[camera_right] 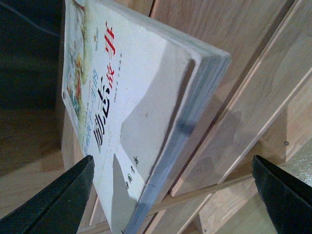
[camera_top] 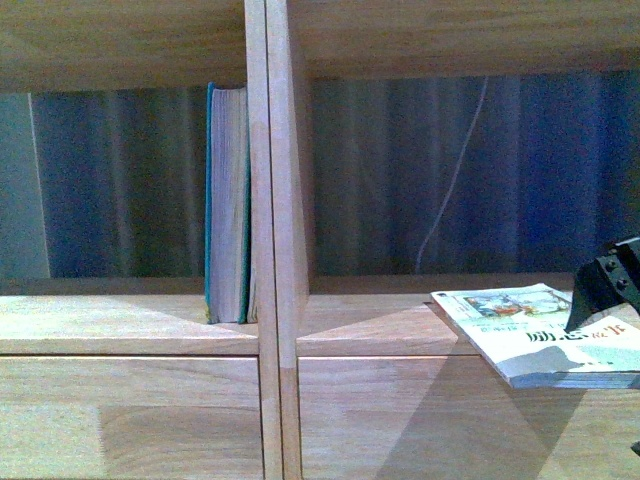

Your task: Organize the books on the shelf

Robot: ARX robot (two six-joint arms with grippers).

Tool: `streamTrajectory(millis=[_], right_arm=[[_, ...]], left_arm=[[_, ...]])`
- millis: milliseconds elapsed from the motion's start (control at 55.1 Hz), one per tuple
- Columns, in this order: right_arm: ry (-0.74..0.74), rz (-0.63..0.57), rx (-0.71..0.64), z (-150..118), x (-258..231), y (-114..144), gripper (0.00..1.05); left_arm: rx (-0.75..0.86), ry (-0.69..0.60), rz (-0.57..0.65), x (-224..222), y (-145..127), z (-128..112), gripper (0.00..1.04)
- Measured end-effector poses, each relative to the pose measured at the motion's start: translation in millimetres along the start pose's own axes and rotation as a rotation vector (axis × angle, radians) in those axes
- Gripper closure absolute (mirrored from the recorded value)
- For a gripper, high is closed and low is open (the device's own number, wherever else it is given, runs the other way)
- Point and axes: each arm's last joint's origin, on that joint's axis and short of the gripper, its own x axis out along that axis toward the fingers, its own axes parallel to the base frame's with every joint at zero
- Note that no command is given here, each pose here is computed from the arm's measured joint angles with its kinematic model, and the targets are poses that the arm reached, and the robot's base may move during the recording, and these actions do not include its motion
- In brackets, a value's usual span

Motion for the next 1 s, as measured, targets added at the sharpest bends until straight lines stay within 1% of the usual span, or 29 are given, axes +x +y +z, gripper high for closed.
streamTrajectory(millis=[399, 526, 653, 780, 834, 870, 997], right_arm=[[-0.017, 0.044, 0.008, -5, 32, 36, 0.07], [-0.020, 0.035, -0.004, -8, 38, 36, 0.08], [-0.023, 0.045, -0.010, -8, 39, 36, 0.25], [-0.029, 0.063, -0.017, -7, 39, 37, 0.46], [-0.030, 0.063, -0.021, -7, 39, 37, 0.53], [-0.030, 0.061, -0.023, -6, 39, 36, 0.61], [-0.028, 0.066, -0.023, -6, 40, 35, 0.78]], left_arm=[[0.000, 0.000, 0.000, 0, 0, 0, 0.07], [0.000, 0.000, 0.000, 0, 0, 0, 0.07], [0.000, 0.000, 0.000, 0, 0, 0, 0.07], [0.000, 0.000, 0.000, 0, 0, 0, 0.07], [0.000, 0.000, 0.000, 0, 0, 0, 0.07], [0.000, 0.000, 0.000, 0, 0, 0, 0.07], [0.000, 0.000, 0.000, 0, 0, 0, 0.07]])
